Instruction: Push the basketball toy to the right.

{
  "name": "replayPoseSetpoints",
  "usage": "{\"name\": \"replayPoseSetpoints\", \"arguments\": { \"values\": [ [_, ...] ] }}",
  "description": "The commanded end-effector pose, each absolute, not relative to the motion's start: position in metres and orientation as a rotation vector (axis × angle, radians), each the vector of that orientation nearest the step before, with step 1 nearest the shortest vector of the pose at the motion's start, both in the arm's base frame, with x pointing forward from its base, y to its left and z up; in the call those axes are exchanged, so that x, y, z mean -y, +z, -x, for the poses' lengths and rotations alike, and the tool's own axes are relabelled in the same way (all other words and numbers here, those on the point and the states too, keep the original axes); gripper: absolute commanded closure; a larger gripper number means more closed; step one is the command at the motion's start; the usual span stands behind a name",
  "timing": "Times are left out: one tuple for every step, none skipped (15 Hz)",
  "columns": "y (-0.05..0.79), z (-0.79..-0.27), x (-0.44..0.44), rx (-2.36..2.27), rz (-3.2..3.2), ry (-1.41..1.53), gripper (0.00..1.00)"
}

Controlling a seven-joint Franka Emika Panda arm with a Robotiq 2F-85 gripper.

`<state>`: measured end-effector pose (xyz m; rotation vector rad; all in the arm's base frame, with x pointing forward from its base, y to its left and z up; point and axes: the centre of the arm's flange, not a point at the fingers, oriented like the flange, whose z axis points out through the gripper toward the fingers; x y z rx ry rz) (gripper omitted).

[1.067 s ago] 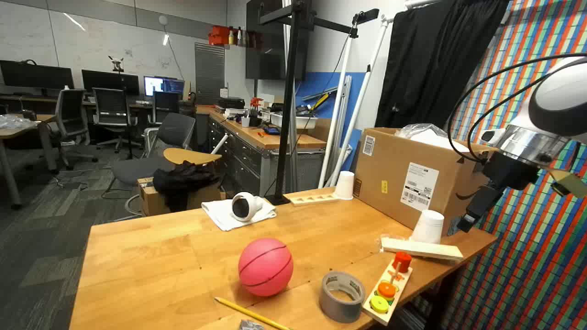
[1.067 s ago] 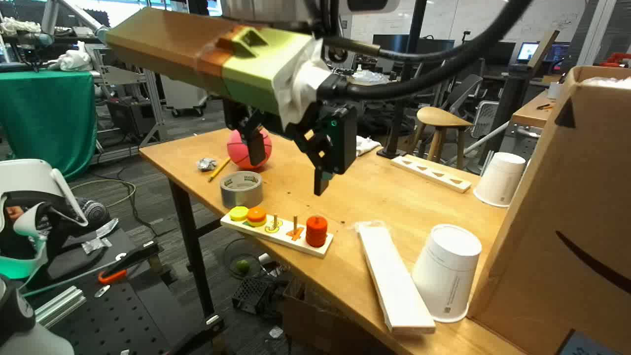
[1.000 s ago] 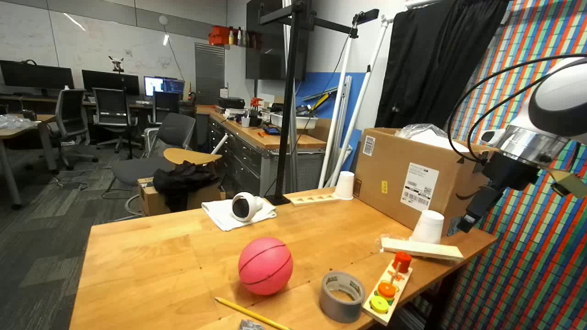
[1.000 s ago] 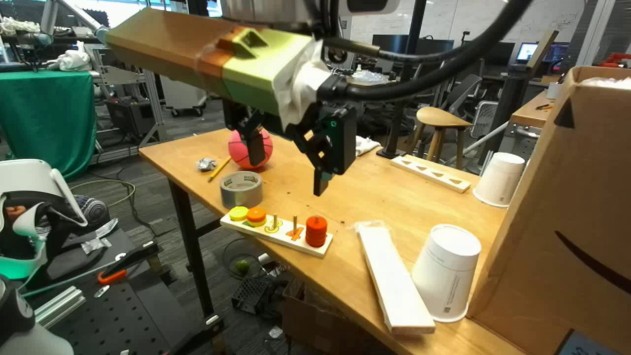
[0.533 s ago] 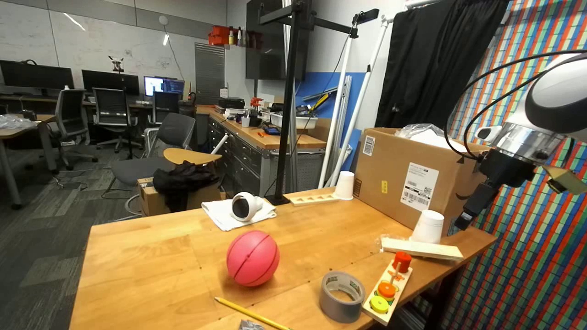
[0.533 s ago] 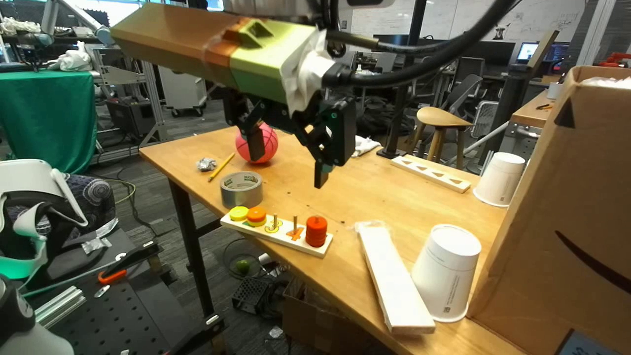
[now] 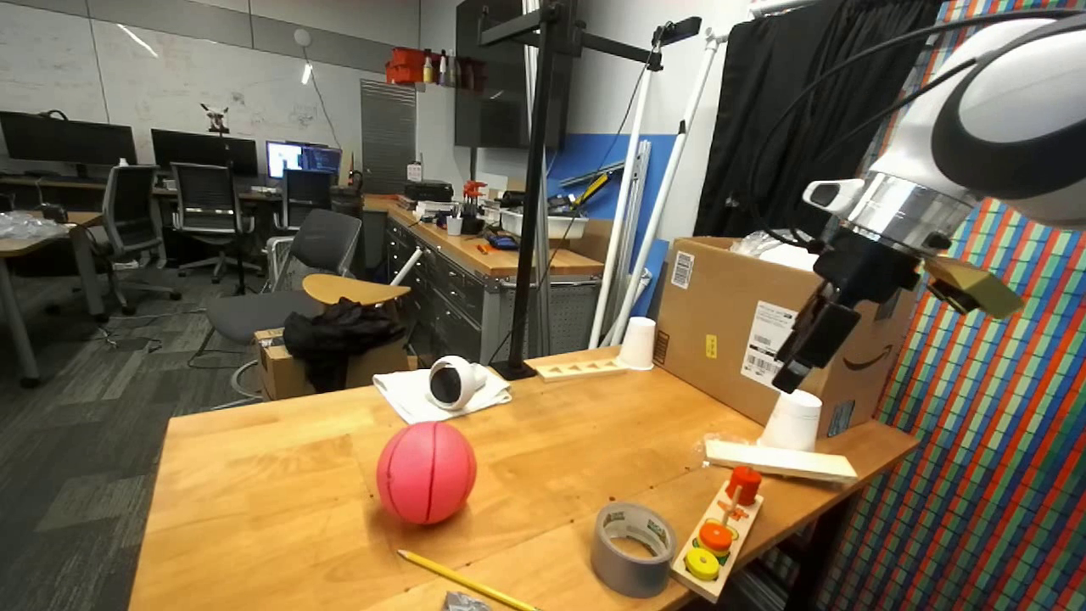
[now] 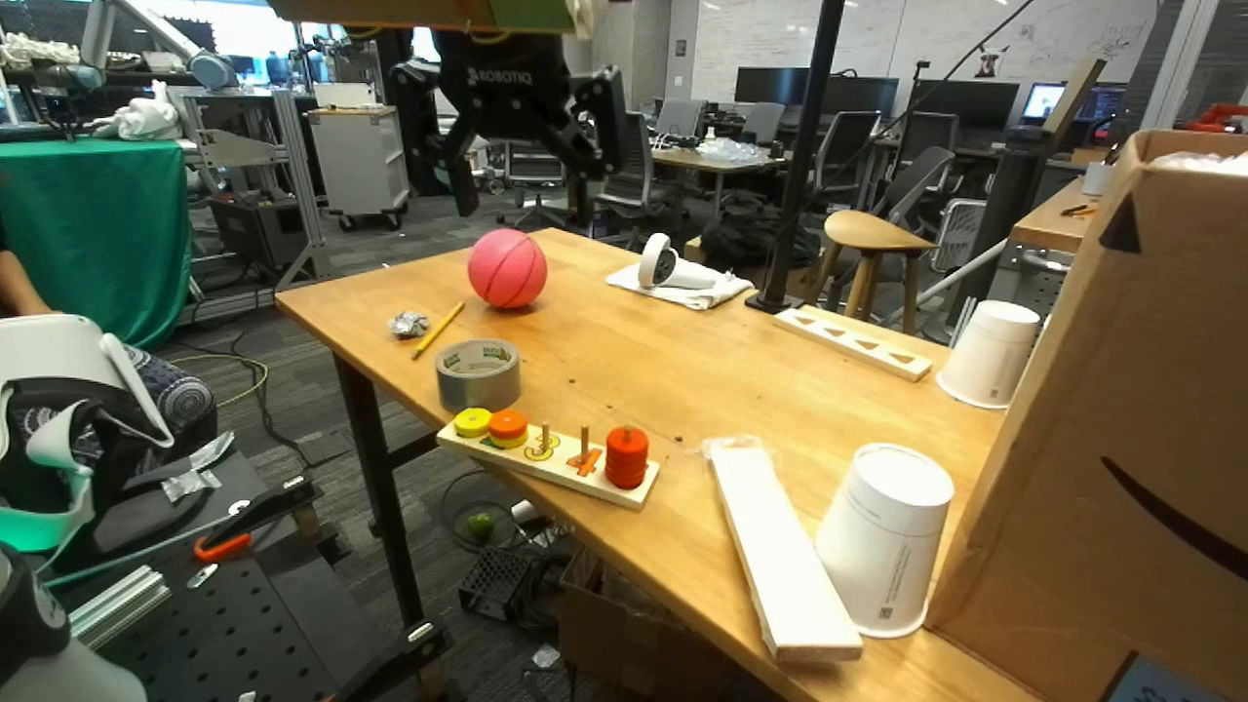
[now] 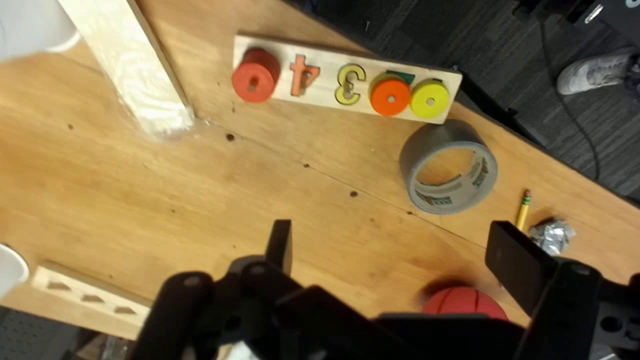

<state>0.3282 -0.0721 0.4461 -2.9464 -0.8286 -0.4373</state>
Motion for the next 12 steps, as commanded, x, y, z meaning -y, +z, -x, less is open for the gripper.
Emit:
{"name": "replayPoseSetpoints", "arguments": {
  "values": [
    [0.417,-0.309,-0.012,1.075,2.836,-0.57,0.0],
    [0.418,-0.314,-0.033,1.134,2.805,-0.599,0.0],
    [0.418,-0.321,-0.053,1.196,2.768,-0.625,0.0],
    [0.417,-0.328,-0.076,1.265,2.728,-0.648,0.0],
    [0.415,-0.332,-0.097,1.328,2.687,-0.665,0.0],
    [0.412,-0.337,-0.122,1.396,2.641,-0.676,0.0],
    [0.408,-0.339,-0.145,1.459,2.596,-0.683,0.0],
    [0.404,-0.34,-0.168,1.522,2.55,-0.69,0.0],
    [0.399,-0.34,-0.189,1.586,2.505,-0.695,0.0],
    [0.392,-0.339,-0.208,1.644,2.462,-0.702,0.0],
    [0.386,-0.338,-0.23,1.701,2.417,-0.703,0.0],
    [0.38,-0.337,-0.247,1.755,2.375,-0.706,0.0]
  ]
}}
